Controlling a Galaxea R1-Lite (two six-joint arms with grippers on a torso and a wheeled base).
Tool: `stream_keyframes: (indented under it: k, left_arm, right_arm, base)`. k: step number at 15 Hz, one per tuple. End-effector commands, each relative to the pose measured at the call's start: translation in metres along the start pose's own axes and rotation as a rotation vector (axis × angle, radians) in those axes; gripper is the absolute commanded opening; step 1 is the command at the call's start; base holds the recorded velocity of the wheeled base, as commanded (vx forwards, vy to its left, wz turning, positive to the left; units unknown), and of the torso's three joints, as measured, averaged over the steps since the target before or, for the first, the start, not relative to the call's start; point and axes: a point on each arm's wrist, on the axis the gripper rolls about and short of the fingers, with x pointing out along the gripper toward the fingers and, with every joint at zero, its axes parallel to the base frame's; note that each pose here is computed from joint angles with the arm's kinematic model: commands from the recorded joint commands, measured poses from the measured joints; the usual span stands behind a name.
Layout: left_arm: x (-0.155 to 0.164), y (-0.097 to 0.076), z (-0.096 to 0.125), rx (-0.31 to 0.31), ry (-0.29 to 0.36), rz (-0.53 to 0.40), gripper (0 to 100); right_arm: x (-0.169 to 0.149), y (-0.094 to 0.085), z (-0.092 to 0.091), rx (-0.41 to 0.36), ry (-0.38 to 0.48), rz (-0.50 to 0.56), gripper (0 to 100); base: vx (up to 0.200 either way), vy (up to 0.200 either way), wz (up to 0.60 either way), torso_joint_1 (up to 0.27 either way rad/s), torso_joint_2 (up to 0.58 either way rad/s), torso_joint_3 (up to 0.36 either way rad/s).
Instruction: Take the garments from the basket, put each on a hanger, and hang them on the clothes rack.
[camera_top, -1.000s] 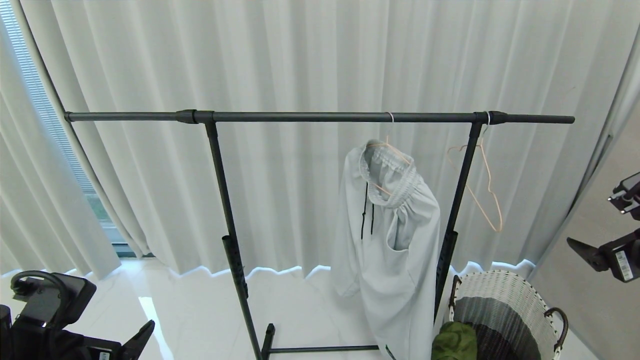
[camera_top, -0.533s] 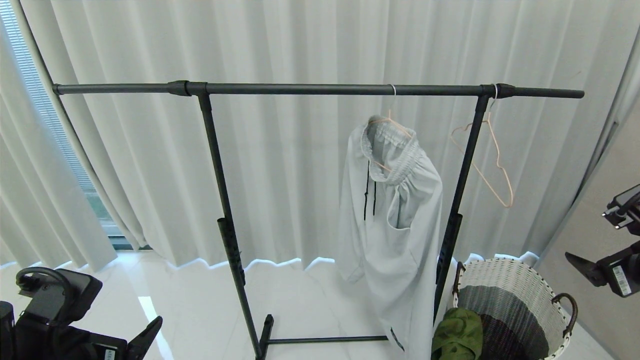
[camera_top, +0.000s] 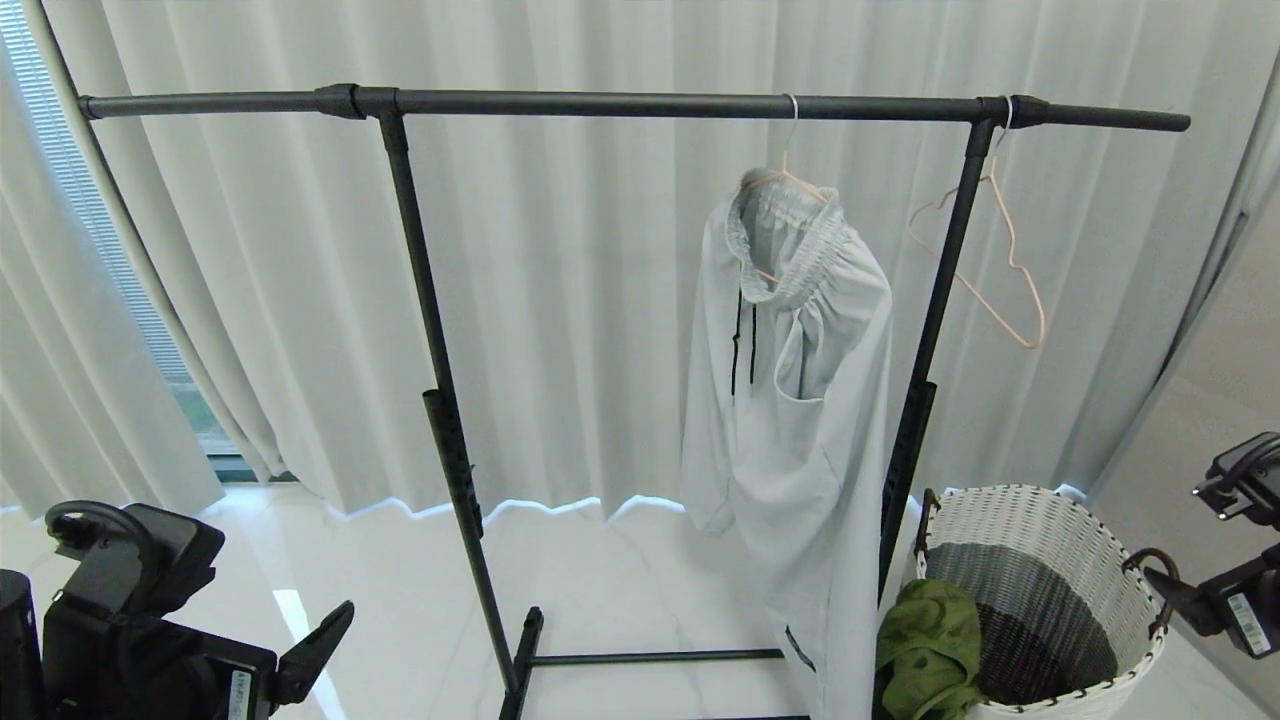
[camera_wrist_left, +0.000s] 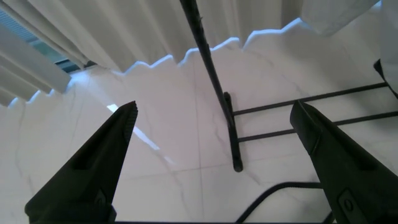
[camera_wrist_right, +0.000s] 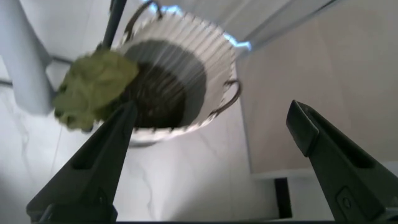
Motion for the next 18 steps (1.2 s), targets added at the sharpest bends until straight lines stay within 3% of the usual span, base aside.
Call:
stream_keyframes:
  k: [1, 7, 11, 14, 16, 18]
  left_arm:
    - [0.000, -0.003, 0.001, 0.010, -0.006, -0.019, 100]
    - [0.005, -0.005, 0.001, 0.016, 0.019, -0.028, 100]
    - [0.013, -0.006, 0.005, -0.003, 0.040, -0.032, 100]
    - [0.024, -0.014, 0.025, -0.060, 0.007, -0.076, 100]
    - [0.030, -0.017, 0.028, -0.054, 0.017, -0.090, 100]
    - [0.033, -0.021, 0.028, -0.042, 0.029, -0.107, 100]
  right_arm:
    - [0.000, 0.004, -0.008, -0.006, 0.028, 0.009, 100]
    - [0.000, 0.011, -0.025, -0.033, 0.092, 0.025, 100]
    - [0.006, 0.017, -0.049, -0.066, 0.211, 0.049, 100]
    - [0.009, 0.030, -0.068, -0.071, 0.271, 0.174, 100]
    - [0.019, 0.035, -0.071, -0.066, 0.301, 0.276, 100]
    - [0.030, 0.039, -0.075, -0.069, 0.346, 0.305, 100]
  base:
    - [0.000, 0.000, 0.00, -0.129, 0.46, 0.334]
    - [0.000, 0.000, 0.00, -0.074, 0.33, 0.258]
    - [0.050, 0.000, 0.00, -0.002, 0.02, 0.016]
    - [0.200, 0.000, 0.00, -0.010, 0.00, 0.012]
    - [0.200, 0.000, 0.00, 0.005, 0.00, 0.002]
    - [0.200, 0.000, 0.00, 0.005, 0.00, 0.005]
